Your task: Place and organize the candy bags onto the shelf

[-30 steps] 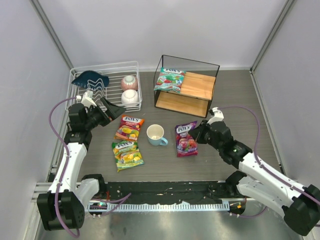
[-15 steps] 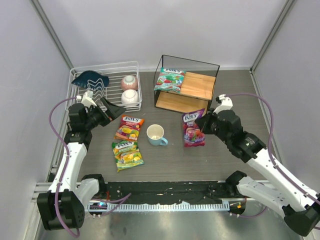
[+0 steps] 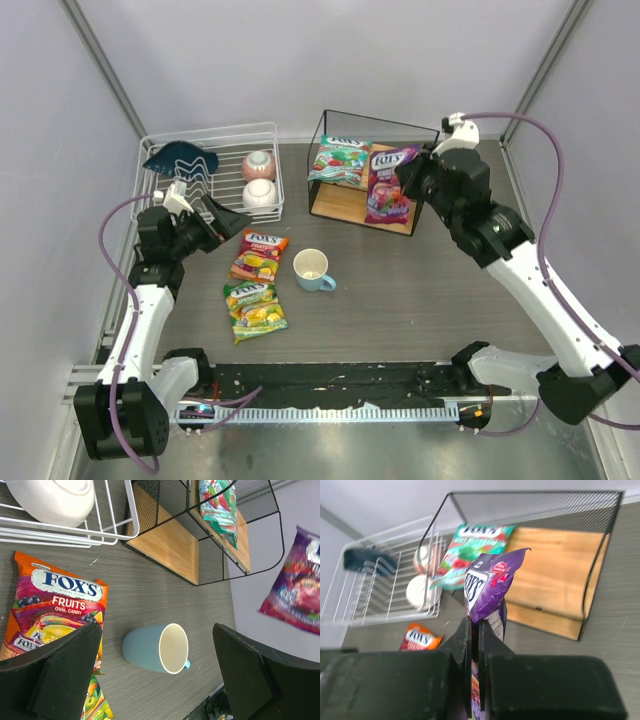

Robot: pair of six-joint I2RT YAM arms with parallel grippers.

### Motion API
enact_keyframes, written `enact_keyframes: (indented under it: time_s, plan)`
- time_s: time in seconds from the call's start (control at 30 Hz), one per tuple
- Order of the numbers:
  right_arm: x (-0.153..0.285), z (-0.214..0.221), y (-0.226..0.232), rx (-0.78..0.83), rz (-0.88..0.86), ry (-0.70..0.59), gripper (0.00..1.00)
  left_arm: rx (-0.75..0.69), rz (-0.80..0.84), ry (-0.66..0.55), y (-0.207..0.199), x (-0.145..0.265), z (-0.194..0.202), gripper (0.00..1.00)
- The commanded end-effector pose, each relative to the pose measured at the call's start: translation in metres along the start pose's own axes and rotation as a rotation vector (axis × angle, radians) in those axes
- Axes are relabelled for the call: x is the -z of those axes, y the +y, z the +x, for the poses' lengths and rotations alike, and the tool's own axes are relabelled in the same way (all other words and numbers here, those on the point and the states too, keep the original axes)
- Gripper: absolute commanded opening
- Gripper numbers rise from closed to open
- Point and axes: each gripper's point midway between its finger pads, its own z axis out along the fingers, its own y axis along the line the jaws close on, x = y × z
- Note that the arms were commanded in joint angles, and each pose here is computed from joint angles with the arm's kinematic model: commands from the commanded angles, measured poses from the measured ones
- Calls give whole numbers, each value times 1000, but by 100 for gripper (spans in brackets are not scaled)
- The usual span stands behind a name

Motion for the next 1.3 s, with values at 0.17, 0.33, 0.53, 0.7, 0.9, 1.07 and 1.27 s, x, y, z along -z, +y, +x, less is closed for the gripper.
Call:
enact_keyframes:
  time_s: [0.17,0.33,0.53,0.7,0.9,1.07,1.27]
  plan:
    - [-63,-83,-23,-112,4,-105,1,-11,52,-6,-9,0,-4,100]
    - [-97,-82,-25,-132,-2,-66,1,-3,57,-8,-9,1,-4,100]
    - [-120,-76,-28,-193,-12,-53,1,2,59,-14,-8,2,-6,100]
    - [-129,-66,-45,-222,68,-63,1,8,60,-13,-7,2,-6,100]
    - [-138,-54,-57,-272,102,-69,1,14,65,-13,-7,2,-7,100]
    - [-146,-41,-65,-322,123,-62,1,17,62,-18,-6,2,-8,100]
    - [-157,-27,-78,-324,161,-46,1,21,62,-15,-5,2,-8,100]
